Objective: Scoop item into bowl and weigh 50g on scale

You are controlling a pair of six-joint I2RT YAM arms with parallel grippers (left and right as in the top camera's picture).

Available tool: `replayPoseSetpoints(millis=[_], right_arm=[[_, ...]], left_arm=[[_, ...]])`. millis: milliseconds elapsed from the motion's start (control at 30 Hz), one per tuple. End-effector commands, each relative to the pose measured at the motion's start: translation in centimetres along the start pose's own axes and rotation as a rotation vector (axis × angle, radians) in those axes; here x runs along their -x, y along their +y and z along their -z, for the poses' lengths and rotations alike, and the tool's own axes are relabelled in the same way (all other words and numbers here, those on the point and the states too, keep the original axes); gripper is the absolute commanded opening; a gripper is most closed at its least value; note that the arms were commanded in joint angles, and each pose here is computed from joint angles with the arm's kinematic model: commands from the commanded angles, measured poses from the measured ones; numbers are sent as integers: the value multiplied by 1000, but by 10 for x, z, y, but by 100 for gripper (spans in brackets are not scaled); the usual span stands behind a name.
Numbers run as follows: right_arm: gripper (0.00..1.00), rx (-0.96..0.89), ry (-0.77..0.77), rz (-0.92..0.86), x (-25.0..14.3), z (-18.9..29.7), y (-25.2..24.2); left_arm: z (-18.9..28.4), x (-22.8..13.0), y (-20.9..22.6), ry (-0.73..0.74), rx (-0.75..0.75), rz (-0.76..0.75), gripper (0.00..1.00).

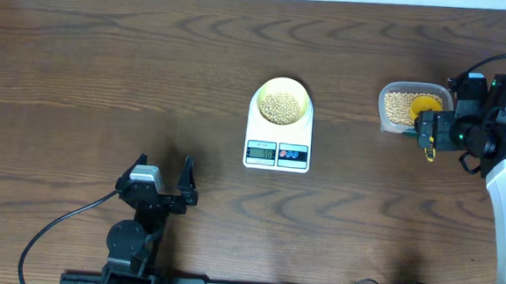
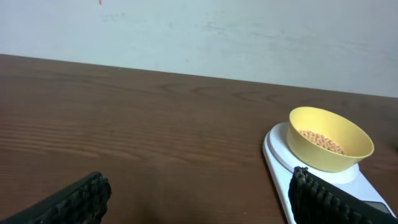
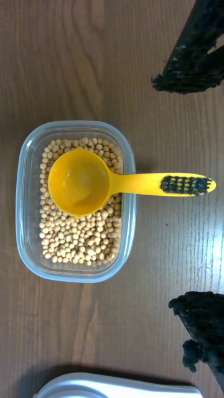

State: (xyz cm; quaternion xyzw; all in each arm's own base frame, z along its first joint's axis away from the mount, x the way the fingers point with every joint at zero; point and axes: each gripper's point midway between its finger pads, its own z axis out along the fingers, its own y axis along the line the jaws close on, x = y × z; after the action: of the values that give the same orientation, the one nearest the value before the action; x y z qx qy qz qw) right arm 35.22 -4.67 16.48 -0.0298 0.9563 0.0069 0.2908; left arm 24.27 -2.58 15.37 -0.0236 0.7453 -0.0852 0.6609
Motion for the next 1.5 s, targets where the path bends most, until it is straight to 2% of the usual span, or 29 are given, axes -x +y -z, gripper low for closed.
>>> replayPoseSetpoints(millis=[0, 500, 1467], right_arm=[[99, -10, -28, 12, 8, 8, -3], [99, -10, -28, 12, 8, 8, -3], [99, -10, -28, 12, 8, 8, -3]], left_arm=[[-2, -16, 6, 41, 22, -12, 94], [-1, -14, 24, 29, 97, -8, 94], [-1, -14, 25, 30, 99, -8, 94]])
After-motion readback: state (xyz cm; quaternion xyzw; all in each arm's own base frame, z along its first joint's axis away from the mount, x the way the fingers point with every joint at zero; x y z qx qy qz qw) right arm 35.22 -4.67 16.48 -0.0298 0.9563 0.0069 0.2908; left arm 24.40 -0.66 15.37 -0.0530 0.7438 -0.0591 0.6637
